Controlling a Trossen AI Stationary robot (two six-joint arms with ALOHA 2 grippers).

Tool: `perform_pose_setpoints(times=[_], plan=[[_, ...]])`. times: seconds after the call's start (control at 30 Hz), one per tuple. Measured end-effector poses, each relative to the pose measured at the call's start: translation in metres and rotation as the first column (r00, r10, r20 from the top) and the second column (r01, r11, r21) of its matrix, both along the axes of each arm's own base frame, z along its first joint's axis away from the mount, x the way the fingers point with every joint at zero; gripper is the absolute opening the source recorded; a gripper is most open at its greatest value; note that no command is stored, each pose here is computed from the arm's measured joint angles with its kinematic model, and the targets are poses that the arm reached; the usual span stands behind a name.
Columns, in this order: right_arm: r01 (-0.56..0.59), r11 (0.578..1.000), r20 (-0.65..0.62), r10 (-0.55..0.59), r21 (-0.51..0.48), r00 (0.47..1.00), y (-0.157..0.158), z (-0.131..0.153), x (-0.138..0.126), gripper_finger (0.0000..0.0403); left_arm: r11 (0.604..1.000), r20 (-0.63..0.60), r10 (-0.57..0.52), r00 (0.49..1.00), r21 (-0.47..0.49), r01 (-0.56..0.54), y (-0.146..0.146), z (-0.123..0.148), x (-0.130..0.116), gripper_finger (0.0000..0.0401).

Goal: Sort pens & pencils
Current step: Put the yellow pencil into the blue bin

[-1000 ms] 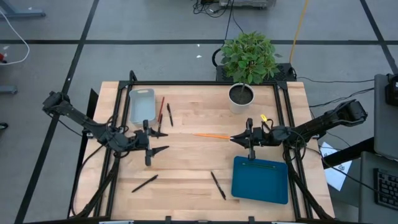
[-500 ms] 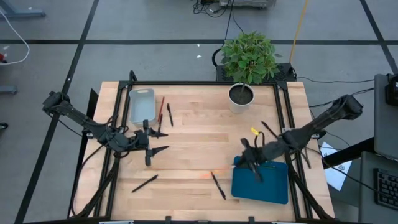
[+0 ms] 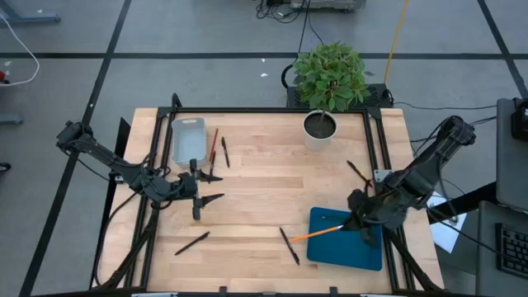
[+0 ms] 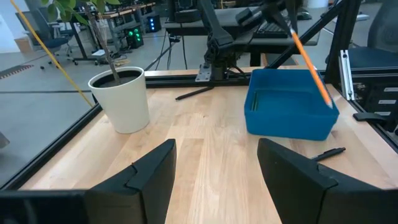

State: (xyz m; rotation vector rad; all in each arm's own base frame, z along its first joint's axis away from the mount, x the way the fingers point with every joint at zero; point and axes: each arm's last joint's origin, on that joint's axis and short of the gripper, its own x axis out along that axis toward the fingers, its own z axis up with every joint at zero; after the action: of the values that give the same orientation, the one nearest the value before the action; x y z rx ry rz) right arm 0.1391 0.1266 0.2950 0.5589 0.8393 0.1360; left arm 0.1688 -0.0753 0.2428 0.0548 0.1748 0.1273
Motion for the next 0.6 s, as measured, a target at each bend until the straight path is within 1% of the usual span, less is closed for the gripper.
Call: perform_pose_setpoints(times=[0.07,0.17,0.23,0.3,0.33,0.43,0.5,0.57,0.6], plan=[[0.038,0.997,-0.043,-0.035,0.07,0.998,-0.003,0.004,-0.009,0.0005,1.0,0.0,0.0,1.0,0.0,0.0,0.0,0.0,0.0,0.0232],[0.113,0.98,-0.169,-0.085,0.166,0.982,-0.007,0.004,-0.021,0.0005,1.0,0.0,0.0,1.0,0.0,0.0,0.0,0.0,0.0,0.0232],[0.178,0.961,-0.272,-0.117,0.212,0.955,-0.009,0.002,-0.029,0.0005,1.0,-0.001,0.0,1.0,0.0,0.0,0.0,0.0,0.0,0.0232],[0.247,0.939,-0.367,-0.149,0.238,0.918,-0.012,0.001,-0.035,0.0005,1.0,-0.002,0.0,1.0,0.001,0.0,0.0,0.0,0.0,0.0232],[0.28,0.93,-0.41,-0.165,0.239,0.897,-0.013,0.0,-0.038,0.0005,1.0,-0.002,0.0,1.0,0.001,0.0,0.0,0.0,0.0,0.0232],[0.38,0.905,-0.503,-0.243,0.19,0.83,-0.019,-0.005,-0.045,0.0005,1.0,-0.002,0.0,1.0,0.002,0.0,0.0,0.0,0.0,0.0232],[0.412,0.9,-0.541,-0.276,0.146,0.795,-0.021,-0.008,-0.047,0.0005,1.0,-0.002,0.001,1.0,0.001,-0.001,0.0,0.0,0.0,0.0232],[0.41,0.904,-0.556,-0.279,0.124,0.783,-0.02,-0.01,-0.047,0.0005,1.0,-0.002,0.001,1.0,0.001,-0.001,0.0,0.0,0.0,0.0232],[0.397,0.91,-0.55,-0.271,0.121,0.79,-0.019,-0.011,-0.046,0.0005,1.0,-0.002,0.001,1.0,0.001,-0.001,0.0,0.0,0.0,0.0232]])
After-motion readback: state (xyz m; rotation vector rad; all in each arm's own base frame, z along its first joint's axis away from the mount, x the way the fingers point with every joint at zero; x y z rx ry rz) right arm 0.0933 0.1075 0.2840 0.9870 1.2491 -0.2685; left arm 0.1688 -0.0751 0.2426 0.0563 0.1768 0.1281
